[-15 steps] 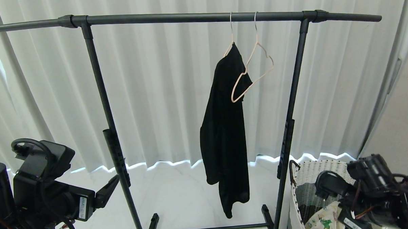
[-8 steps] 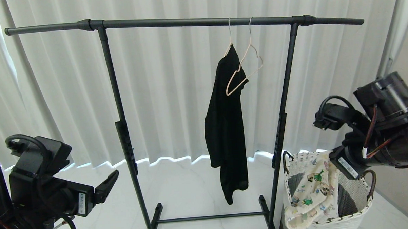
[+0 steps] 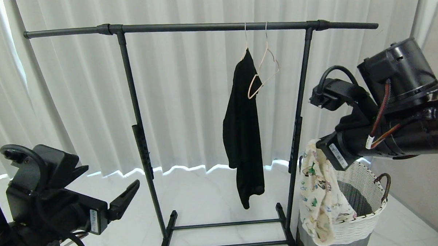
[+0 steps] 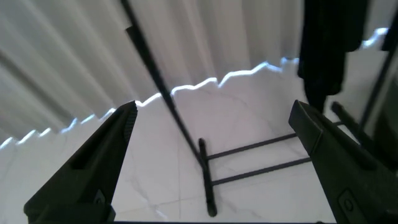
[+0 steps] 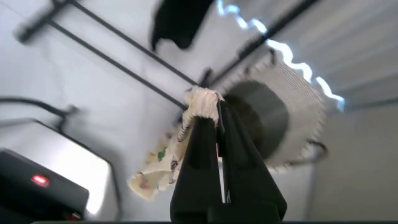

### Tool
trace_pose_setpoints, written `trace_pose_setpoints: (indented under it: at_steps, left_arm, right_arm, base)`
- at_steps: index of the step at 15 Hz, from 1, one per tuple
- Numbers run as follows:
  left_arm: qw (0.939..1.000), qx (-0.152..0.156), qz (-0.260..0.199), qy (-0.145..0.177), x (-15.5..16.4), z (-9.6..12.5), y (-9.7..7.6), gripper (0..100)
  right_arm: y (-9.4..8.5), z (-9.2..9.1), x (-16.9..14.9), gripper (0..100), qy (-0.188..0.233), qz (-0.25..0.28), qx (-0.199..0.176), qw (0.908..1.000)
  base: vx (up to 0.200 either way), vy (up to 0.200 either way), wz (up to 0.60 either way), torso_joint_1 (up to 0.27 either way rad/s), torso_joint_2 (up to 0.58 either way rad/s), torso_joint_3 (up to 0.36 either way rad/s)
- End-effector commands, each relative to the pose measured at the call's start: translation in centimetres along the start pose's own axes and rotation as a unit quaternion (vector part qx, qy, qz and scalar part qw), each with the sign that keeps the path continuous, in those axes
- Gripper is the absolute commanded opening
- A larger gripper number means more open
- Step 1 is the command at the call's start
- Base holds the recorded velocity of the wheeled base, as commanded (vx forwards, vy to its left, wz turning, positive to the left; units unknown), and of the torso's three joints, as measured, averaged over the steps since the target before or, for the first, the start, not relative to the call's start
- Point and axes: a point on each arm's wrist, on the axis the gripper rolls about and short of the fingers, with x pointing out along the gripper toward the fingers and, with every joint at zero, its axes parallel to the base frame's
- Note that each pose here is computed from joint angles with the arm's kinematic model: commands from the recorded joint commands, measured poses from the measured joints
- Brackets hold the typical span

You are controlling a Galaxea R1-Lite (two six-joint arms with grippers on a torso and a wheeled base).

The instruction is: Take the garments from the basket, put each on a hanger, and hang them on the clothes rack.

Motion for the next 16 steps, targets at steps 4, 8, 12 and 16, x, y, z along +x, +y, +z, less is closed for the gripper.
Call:
trace_pose_setpoints:
  at_steps: [4,8,12,16]
  left_arm:
    - [0.9788,0.029,-0.194,-0.060,-1.7,1.0,-3.8,100]
    - [0.9505,0.011,-0.303,-0.067,-2.0,1.3,-5.3,100]
    - [0.9497,-0.032,-0.311,-0.014,-1.1,0.2,-6.0,100]
    - [0.9459,-0.023,-0.319,0.052,-0.2,-2.1,-7.0,100]
  right_arm:
    - [3.8,4.7,1.9,0,-0.049,0.068,-0.010,0.9964]
    - [6.3,6.6,1.7,0,-0.082,0.113,-0.023,0.9900]
    - [8.9,6.6,0.9,0,-0.084,0.164,-0.025,0.9825]
    - [11.7,7.4,-0.3,0,-0.104,0.200,-0.031,0.9737]
  base:
    - [0.000,0.000,0.00,0.000,0.00,0.000]
    - [0.000,0.000,0.00,0.000,0.00,0.000]
    - [0.000,0.000,0.00,0.000,0.00,0.000]
    - [0.000,0.000,0.00,0.000,0.00,0.000]
